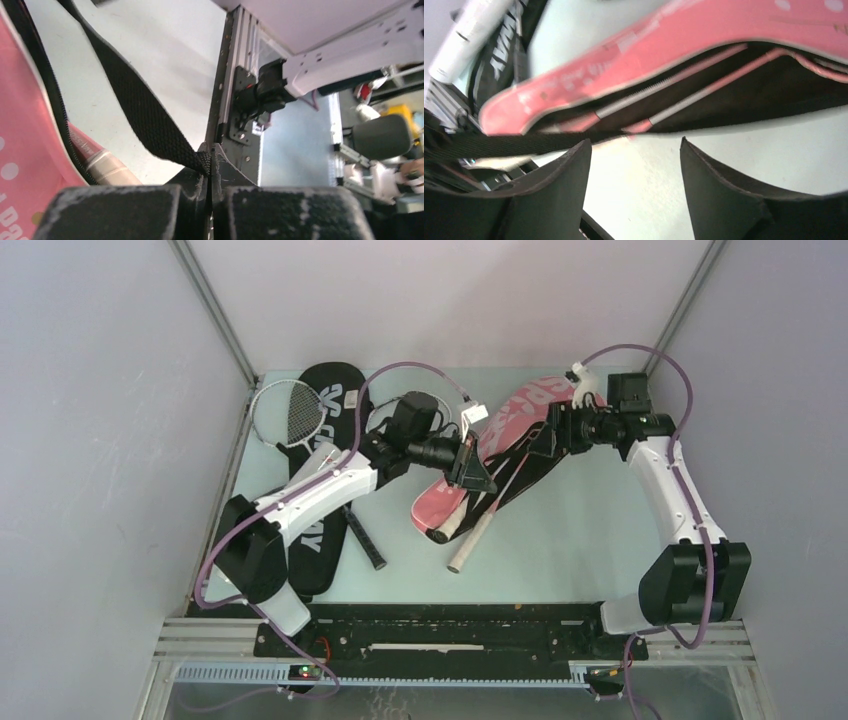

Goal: Pack up the badminton gear
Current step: Adjust the racket bag at the center of the board.

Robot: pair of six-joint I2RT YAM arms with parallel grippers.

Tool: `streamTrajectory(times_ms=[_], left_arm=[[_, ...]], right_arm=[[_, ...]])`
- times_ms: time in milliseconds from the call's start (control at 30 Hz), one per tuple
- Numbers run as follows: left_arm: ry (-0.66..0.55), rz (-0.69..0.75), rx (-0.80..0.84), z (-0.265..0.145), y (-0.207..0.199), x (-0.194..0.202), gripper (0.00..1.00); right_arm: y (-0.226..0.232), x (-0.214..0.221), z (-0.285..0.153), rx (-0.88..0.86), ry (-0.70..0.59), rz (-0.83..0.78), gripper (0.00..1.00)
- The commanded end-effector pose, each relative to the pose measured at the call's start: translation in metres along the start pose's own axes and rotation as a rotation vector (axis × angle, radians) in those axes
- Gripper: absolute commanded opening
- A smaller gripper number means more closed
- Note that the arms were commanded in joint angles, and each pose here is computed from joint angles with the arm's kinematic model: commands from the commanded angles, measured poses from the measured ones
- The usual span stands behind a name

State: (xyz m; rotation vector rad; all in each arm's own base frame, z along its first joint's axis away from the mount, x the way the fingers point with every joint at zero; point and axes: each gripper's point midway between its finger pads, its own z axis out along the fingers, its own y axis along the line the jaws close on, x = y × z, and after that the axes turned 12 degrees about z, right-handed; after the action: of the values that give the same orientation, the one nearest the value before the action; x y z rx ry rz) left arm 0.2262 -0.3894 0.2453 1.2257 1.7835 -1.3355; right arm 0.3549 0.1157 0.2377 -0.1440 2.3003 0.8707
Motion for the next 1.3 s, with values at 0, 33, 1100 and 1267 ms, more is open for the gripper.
streamTrajectory(times_ms=[0,33,1100,1267], left_arm=[[-0.185,-0.008,0.068,-0.024,-0.029,-0.070,0.00],[-0.188,-0.019,0.063,-0.024,-0.028,-0.072,0.00],[-0.137,-0.071,0.012,-0.012,-0.003,-0.040,0.00],[-0.140,-0.073,0.014,-0.013,-0.004,-0.040,0.00]], right_arm=[[-0.018,0.014,-0.017,0.012,-0.024,-0.012,0.77],[-0.024,0.019,-0.019,0.012,-0.027,0.008,0.78],[-0.211,0.049,0.114,0.309,-0.072,0.770,0.66],[-0.214,0.044,0.126,0.349,-0.038,0.784,0.62]])
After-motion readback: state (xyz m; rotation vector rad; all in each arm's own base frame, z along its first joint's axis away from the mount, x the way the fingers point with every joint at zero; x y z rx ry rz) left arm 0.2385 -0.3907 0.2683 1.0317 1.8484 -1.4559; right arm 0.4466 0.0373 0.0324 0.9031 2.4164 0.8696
